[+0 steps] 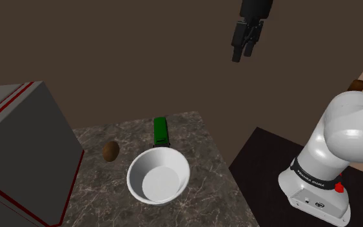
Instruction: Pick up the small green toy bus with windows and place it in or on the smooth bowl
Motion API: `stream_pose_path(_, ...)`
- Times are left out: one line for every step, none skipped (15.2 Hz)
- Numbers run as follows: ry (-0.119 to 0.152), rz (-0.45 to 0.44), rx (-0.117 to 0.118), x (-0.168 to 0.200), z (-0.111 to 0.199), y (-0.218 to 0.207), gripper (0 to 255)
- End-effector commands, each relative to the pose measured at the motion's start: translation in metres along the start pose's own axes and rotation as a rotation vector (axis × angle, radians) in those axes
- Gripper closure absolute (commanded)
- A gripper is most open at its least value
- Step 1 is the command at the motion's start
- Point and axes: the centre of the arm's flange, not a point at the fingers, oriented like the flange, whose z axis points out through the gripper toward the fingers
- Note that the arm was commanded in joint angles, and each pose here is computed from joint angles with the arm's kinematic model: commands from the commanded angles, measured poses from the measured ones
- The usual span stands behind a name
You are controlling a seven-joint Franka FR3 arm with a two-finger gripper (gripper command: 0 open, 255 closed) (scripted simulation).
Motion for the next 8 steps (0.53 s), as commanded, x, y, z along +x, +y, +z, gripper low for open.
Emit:
stream_pose_path(0.000,0.000,0.000,0.000,0.000,0.000,0)
stream_pose_path(0.001,0.021,-0.004,0.004,0.010,-0.008,0)
stream_pose_path(0.001,0.041,-0.008,0.009,0.019,-0.016,0)
stream_pose_path(0.002,0.062,-0.012,0.014,0.029,-0.025,0)
stream_pose_path(0.003,0.082,-0.015,0.019,0.039,-0.032,0)
stream_pose_path(0.004,0.103,-0.019,0.024,0.049,-0.040,0)
stream_pose_path(0.004,0.123,-0.023,0.029,0.059,-0.048,0)
stream_pose_path(0.005,0.144,-0.027,0.035,0.068,-0.055,0)
